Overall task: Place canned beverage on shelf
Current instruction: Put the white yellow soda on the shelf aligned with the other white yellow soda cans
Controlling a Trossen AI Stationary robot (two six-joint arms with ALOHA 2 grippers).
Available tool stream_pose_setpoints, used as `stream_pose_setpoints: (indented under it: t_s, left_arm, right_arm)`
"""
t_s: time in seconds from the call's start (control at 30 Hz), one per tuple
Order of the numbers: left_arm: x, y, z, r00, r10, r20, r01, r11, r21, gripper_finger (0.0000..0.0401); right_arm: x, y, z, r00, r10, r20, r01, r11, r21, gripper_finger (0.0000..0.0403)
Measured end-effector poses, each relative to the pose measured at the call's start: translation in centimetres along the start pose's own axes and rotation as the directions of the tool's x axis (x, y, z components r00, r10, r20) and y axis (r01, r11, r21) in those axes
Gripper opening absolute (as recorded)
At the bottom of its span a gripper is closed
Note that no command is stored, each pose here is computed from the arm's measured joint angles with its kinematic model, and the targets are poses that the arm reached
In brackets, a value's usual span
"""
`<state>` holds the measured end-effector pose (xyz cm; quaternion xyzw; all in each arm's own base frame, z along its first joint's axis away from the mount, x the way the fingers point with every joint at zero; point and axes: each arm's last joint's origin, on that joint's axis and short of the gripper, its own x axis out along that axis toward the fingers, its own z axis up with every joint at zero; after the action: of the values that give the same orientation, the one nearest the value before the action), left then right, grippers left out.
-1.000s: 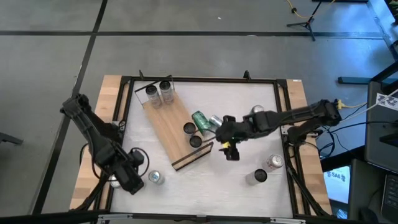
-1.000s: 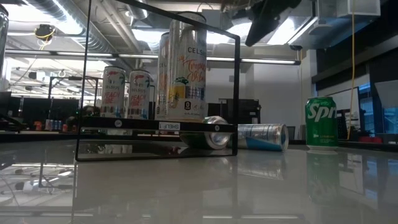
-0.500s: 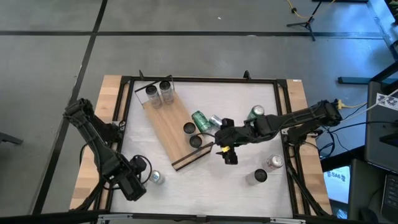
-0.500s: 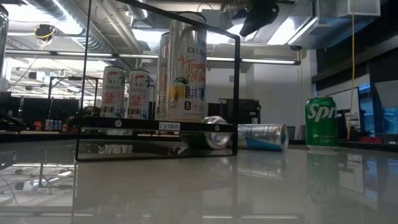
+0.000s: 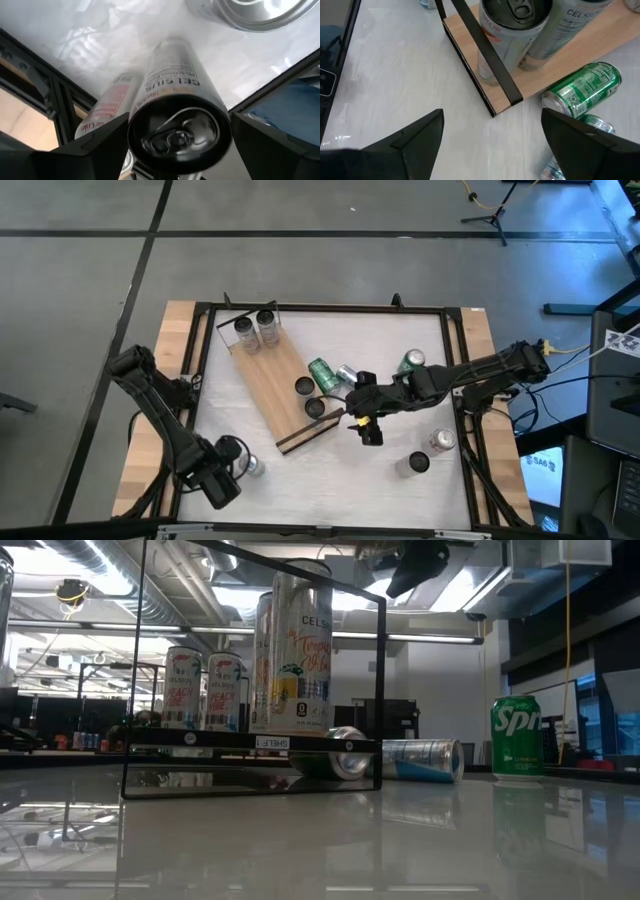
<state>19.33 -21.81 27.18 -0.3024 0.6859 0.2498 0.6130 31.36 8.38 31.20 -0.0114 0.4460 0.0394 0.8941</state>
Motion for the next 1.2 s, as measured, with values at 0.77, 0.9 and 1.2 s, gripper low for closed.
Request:
stream_pose_setpoints:
  t_s: [0.77,0.9,1.2]
  left_arm:
    - [0.0,0.0,0.2,1.0,-0.001,0.003,0.001,1.0,0.028,0.0239]
    - [-1.3,0.8,0.5,0.999,-0.042,-0.018,0.042,0.998,0.036,0.024]
    - [-4.9,4.0,1.6,0.992,-0.125,-0.017,0.124,0.992,-0.01,0.024]
  right_arm:
    - [0.0,0.0,0.0,1.0,0.0,0.0,0.0,1.0,-0.001,0.0331]
    - [0.0,0.0,0.0,1.0,0.001,0.0,-0.001,1.0,-0.001,0.0331]
    - [0.0,0.0,0.0,1.0,0.001,0.001,-0.001,1.0,-0.001,0.0331]
